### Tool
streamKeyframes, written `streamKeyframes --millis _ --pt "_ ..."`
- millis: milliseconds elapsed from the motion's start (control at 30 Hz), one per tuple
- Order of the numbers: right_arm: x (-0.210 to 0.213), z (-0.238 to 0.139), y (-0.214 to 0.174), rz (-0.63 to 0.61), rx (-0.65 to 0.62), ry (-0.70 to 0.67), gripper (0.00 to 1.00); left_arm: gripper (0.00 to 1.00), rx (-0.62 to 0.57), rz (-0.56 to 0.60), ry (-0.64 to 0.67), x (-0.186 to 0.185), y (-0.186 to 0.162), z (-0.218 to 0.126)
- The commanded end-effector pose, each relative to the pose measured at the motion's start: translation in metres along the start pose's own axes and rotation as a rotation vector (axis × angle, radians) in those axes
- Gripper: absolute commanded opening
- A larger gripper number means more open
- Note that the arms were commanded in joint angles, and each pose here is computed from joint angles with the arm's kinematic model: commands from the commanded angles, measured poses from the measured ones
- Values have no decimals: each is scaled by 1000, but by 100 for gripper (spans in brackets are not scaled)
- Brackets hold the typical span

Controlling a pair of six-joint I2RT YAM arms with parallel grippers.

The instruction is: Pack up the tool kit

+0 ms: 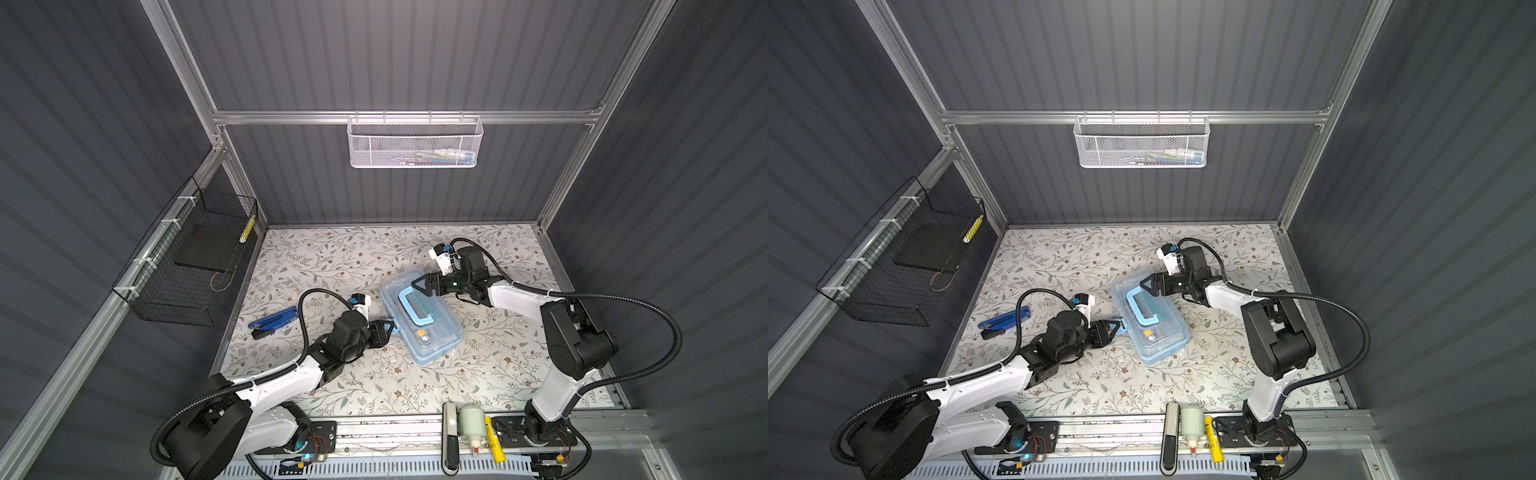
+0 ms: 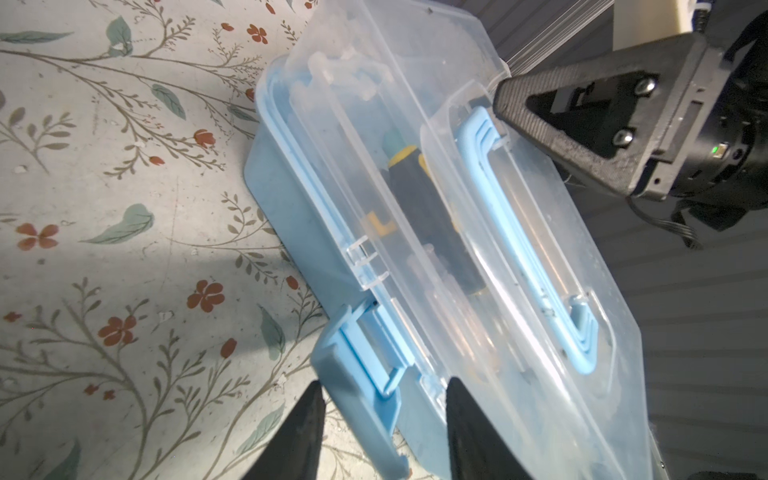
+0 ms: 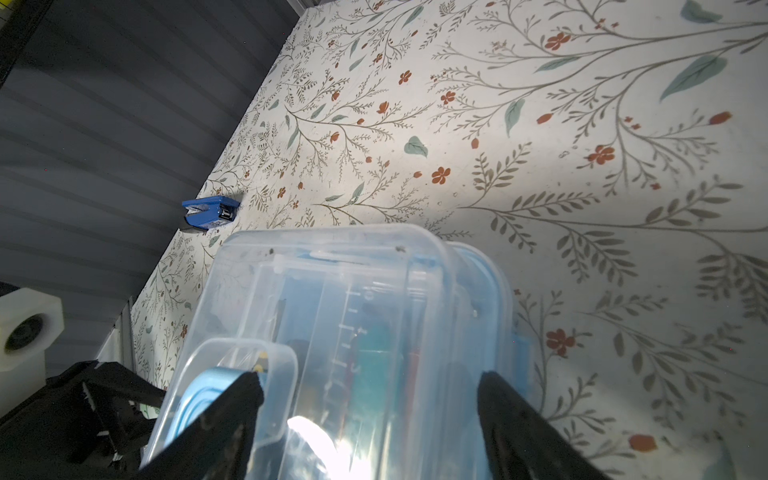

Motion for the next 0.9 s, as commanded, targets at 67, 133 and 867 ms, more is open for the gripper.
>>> streamKeyframes --millis 67,133,867 --pt "-17 16 -64 138 212 -36 82 48 -30 -2 -54 -16 12 -1" --pt "-17 16 -64 139 212 -37 82 48 -31 1 -59 -17 14 -1" --pt "-18 16 -64 140 214 -38 81 38 -62 16 -55 -20 22 -6"
Point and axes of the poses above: each gripper's point midway between its finger pads, its own z axis out along the fingers, its own x axis along the line the jaws close on, y = z × x, the point moved 2 cm from there along -z, back along the fingers, and after that the axes turned 5 degrees about z, right-handed, at the moved point
